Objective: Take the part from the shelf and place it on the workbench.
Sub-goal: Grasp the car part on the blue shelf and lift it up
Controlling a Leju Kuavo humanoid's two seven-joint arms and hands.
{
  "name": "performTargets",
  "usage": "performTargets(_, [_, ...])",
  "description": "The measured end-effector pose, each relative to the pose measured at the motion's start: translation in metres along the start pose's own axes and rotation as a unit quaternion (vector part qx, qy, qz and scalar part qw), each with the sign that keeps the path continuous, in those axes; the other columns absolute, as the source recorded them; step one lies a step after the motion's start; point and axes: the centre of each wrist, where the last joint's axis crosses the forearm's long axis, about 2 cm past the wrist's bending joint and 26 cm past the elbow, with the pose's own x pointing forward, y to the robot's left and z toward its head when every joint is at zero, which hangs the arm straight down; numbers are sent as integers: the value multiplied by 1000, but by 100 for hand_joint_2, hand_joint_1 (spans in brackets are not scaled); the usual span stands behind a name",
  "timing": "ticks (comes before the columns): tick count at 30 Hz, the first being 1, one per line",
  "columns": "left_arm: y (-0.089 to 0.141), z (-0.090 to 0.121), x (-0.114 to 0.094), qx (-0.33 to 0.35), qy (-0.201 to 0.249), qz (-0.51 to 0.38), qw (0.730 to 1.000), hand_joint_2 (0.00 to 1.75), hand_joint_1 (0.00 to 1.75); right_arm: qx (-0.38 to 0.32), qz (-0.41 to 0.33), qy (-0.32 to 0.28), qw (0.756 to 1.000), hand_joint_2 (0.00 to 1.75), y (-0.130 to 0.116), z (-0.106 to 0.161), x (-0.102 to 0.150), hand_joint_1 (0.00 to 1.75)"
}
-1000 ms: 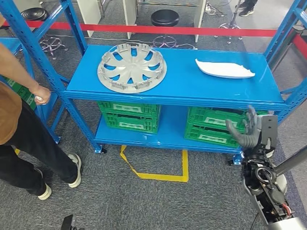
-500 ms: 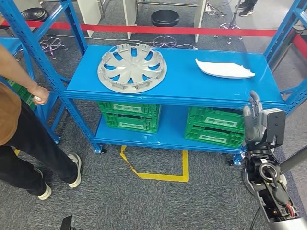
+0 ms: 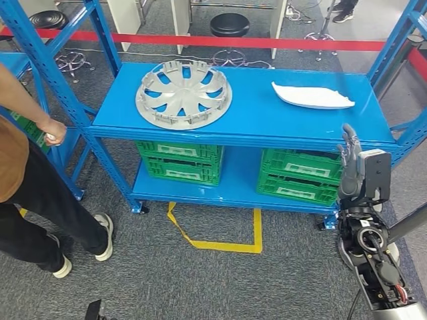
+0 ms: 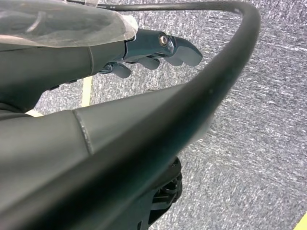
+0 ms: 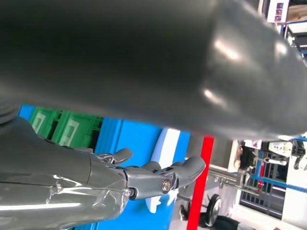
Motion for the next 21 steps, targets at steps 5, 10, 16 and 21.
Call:
performTargets(5, [0,0,0,-8,3,0,1000,0,0,4,0,0,1000,0,1,0,0,0])
performTargets(10, [0,0,0,-11,6,-2,1000,0,0,11,-2,0,1000,0,4,1,1,0])
performTargets(16, [0,0,1,-12,6,3,1000,0,0,14,-5,-6,1000,0,5,0,4,0])
performTargets(21, [0,0,0,-12,8,7,1000,0,0,18,-7,-4,1000,0,6,1,3,0])
